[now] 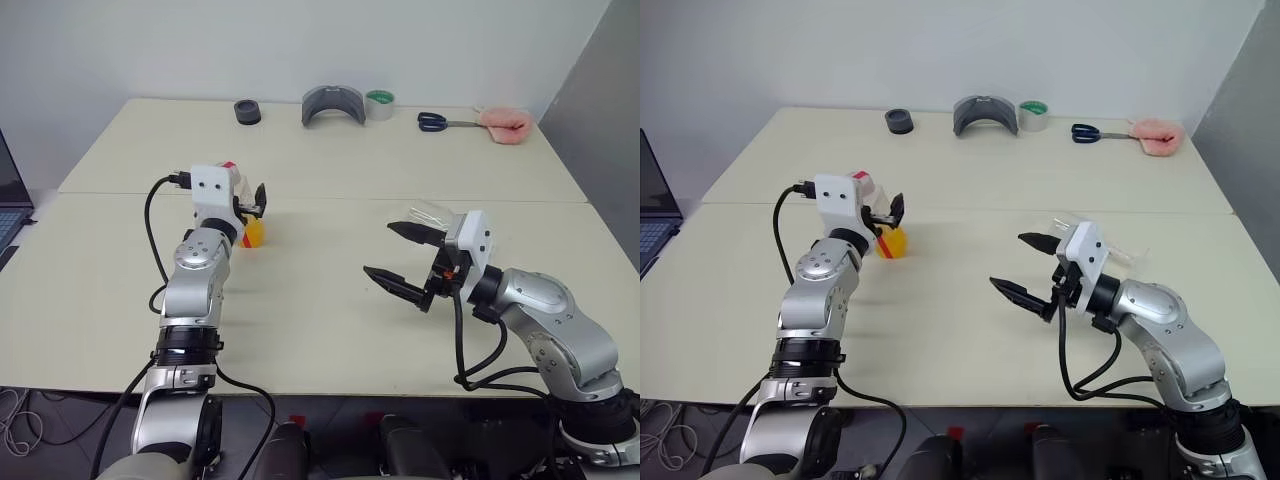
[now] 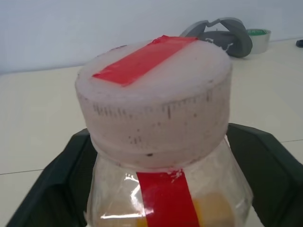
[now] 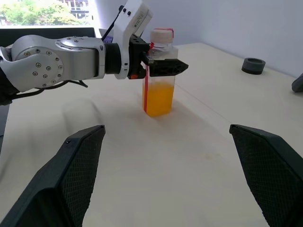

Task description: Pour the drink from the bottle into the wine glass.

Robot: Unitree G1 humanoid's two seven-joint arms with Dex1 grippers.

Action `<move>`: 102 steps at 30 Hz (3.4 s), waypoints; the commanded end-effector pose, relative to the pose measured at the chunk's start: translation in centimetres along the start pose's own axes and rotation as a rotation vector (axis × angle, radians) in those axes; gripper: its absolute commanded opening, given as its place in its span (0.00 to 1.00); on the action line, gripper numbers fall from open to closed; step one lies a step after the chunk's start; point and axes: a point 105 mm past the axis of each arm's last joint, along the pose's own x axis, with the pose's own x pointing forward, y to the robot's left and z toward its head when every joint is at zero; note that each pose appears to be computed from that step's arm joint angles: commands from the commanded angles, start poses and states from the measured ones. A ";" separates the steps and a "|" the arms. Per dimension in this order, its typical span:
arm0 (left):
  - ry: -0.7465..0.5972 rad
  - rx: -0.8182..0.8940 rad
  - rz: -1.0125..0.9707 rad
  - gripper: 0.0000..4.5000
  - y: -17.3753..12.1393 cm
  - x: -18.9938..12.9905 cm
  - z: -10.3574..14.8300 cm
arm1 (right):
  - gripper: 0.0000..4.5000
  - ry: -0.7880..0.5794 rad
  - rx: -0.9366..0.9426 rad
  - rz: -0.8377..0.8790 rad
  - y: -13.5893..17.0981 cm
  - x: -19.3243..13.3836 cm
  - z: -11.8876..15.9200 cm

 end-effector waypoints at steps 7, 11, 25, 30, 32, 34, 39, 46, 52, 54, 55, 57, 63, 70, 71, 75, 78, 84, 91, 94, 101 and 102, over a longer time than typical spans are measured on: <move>-0.028 0.012 0.015 0.41 0.2 -0.4 0.6 | 1.00 -0.038 -0.042 -0.002 -0.1 0.0 1.2; -0.025 0.003 0.014 0.41 0.2 -0.7 0.3 | 1.00 -0.044 -0.043 -0.002 -0.2 0.1 1.3; -0.112 -0.129 -0.638 0.41 -8.8 -3.5 3.0 | 1.00 -0.138 -0.039 -0.040 -0.6 -0.9 5.3; -0.112 -0.069 -0.969 0.41 -12.3 -5.5 3.5 | 1.00 -0.143 -0.048 -0.011 0.5 -0.4 6.8; -0.127 -0.024 -1.064 0.41 -13.3 -5.9 3.8 | 1.00 -0.095 -0.054 -0.019 0.7 0.8 6.6; -0.147 0.029 -1.141 0.41 -14.2 -6.1 4.0 | 1.00 -0.062 -0.056 -0.023 0.9 1.9 6.2; -0.184 0.055 -1.238 0.41 -15.4 -6.3 4.4 | 1.00 -0.037 -0.083 -0.086 0.3 3.7 5.4; -0.184 0.063 -1.291 0.41 -15.8 -6.8 3.9 | 1.00 -0.056 -0.098 -0.148 -0.3 5.0 5.1; -0.181 0.060 -1.289 0.41 -15.6 -6.7 3.7 | 0.96 -0.047 -0.081 -0.164 -0.5 5.2 4.4; -0.181 0.058 -1.288 0.41 -15.5 -6.7 3.7 | 0.92 -0.038 -0.079 -0.164 -0.5 5.3 4.1; -0.181 0.055 -1.287 0.41 -15.5 -6.7 3.7 | 0.92 -0.032 -0.073 -0.162 -0.6 5.3 3.9; -0.181 0.053 -1.286 0.41 -15.5 -6.7 3.7 | 0.92 -0.015 -0.066 -0.153 -0.5 5.4 3.5; -0.180 0.047 -1.285 0.41 -15.2 -6.7 3.8 | 0.92 -0.033 -0.042 -0.113 -0.1 5.5 3.5; -0.183 0.046 -1.277 0.40 -15.0 -6.5 4.0 | 0.81 -0.105 -0.057 -0.095 0.0 5.5 4.4; -0.184 0.043 -1.274 0.40 -15.0 -6.5 4.1 | 0.73 -0.119 -0.053 -0.099 -0.1 5.6 4.6; -0.183 0.020 -1.263 0.40 -14.9 -6.4 4.3 | 0.64 -0.133 -0.027 -0.134 -0.3 5.7 4.3; -0.180 0.024 -1.262 0.40 -14.8 -6.4 4.2 | 0.64 -0.132 -0.009 -0.148 -0.2 5.8 4.0; -0.179 0.031 -1.261 0.40 -14.8 -6.4 4.4 | 0.64 -0.097 -0.020 -0.137 0.3 6.0 3.4; -0.179 0.036 -1.265 0.40 -14.9 -6.5 4.3 | 0.56 -0.094 -0.024 -0.144 0.1 6.1 3.4; -0.178 0.037 -1.268 0.40 -15.0 -6.6 4.3 | 0.41 -0.095 -0.030 -0.144 0.1 6.1 3.5; -0.175 0.032 -1.297 0.40 -15.0 -6.8 4.6 | 0.42 -0.095 -0.057 -0.003 1.2 6.1 3.5; -0.174 0.031 -1.306 0.40 -15.0 -6.8 4.7 | 0.42 -0.099 -0.067 0.039 1.5 6.1 3.6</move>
